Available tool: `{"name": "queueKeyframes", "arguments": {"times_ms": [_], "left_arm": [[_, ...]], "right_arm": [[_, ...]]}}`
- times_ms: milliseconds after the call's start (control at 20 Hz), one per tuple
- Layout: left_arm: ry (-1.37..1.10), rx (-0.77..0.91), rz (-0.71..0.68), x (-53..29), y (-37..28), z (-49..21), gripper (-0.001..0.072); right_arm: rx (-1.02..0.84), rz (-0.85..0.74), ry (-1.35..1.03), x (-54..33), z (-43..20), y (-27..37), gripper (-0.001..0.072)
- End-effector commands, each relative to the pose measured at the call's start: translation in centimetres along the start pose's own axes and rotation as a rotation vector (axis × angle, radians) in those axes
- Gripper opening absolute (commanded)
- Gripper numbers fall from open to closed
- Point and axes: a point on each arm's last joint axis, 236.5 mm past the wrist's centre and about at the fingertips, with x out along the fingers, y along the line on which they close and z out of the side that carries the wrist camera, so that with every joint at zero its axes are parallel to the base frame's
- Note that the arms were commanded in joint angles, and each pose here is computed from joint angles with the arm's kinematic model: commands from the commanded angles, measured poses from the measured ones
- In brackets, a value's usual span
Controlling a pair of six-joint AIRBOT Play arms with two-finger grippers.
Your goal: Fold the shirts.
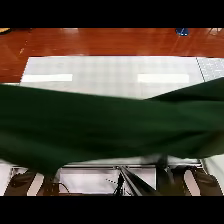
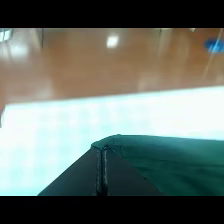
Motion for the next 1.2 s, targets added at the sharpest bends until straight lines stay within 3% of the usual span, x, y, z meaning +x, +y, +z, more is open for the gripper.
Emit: {"name": "queueKeyframes", "arguments": {"times_ms": [0,150,450,850,1150], "left_arm": [[0.2,-0.042,0.005,3.0,1.0,-4.5,0.0015],[0.386,-0.107,-0.02,9.0,2.1,-9.2,0.0015],[0.507,-0.199,-0.072,23.8,4.5,-14.6,0.0016],[0.586,-0.296,-0.038,39.3,8.6,-20.9,0.0016],[0.633,-0.365,-0.071,45.5,7.1,-25.7,0.0016]], "right_arm": [[-0.015,0.026,0.387,2.8,-7.1,-0.9,0.0036],[0.033,0.143,0.503,9.0,-7.7,-0.5,0.0036],[0.102,0.282,0.78,25.8,-14.0,0.7,0.0036],[0.245,0.2,0.454,43.7,-13.6,0.3,0.0037],[0.312,0.191,0.542,49.0,-20.1,0.0,0.0037]]}}
